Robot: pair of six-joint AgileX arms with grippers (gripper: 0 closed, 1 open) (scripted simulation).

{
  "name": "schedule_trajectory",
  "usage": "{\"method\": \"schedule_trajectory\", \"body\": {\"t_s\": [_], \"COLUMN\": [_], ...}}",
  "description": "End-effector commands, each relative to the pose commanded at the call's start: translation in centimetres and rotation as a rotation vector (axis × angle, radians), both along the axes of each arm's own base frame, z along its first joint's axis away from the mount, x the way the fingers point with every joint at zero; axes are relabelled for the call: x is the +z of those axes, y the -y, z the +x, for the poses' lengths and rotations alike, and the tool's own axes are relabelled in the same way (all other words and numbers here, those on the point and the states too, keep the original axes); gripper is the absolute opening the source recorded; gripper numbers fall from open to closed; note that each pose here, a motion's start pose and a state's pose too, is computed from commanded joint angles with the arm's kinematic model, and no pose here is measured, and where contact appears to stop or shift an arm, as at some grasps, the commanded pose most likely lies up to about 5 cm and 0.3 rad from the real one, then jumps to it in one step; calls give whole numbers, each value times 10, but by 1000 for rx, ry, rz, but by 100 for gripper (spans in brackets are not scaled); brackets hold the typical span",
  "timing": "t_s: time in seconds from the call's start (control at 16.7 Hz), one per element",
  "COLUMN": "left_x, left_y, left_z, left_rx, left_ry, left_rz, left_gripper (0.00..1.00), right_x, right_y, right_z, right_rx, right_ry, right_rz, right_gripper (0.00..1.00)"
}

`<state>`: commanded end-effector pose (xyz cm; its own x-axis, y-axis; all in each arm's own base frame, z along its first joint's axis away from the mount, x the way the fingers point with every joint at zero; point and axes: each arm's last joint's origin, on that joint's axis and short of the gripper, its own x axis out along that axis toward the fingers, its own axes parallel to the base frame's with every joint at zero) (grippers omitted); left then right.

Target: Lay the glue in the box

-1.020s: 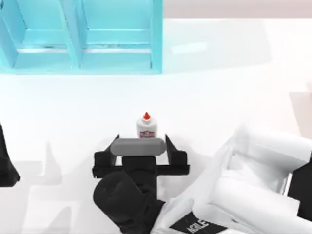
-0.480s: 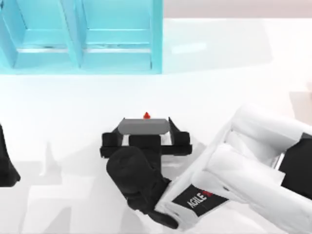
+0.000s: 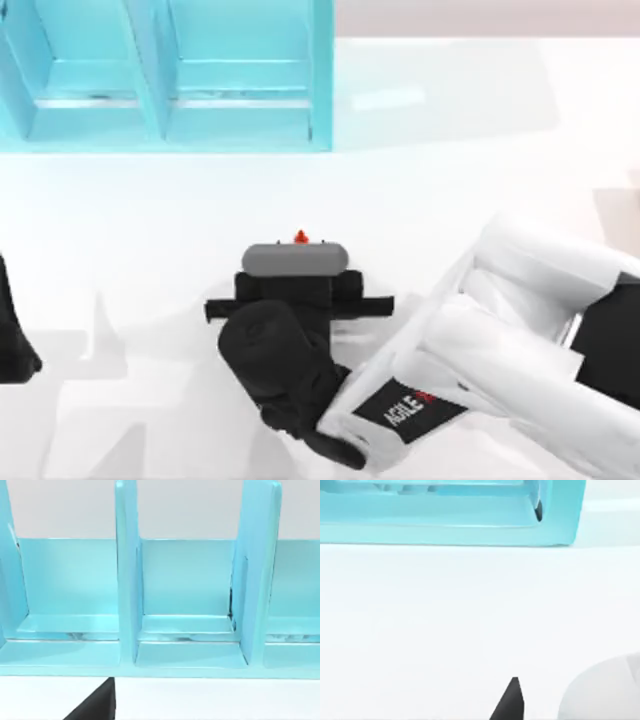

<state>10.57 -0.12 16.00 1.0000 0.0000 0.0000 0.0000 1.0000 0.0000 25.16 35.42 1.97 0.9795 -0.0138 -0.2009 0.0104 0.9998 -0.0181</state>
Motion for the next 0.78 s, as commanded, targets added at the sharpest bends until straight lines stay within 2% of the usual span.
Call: {"method": "schedule_trajectory", "body": {"t_s": [0.24, 0.78], "left_x": [0, 0], "left_y": [0, 0], "left_z": [0, 0], "left_rx": [0, 0], "left_ry": [0, 0], "left_rz": [0, 0], "left_gripper": [100, 100], "right_x": [0, 0], "right_y": [0, 0], "right_z": [0, -1], "right_rx": [0, 2], "right_ry": [0, 0], "right_rz": [0, 1], "right_gripper": [2, 0]}}
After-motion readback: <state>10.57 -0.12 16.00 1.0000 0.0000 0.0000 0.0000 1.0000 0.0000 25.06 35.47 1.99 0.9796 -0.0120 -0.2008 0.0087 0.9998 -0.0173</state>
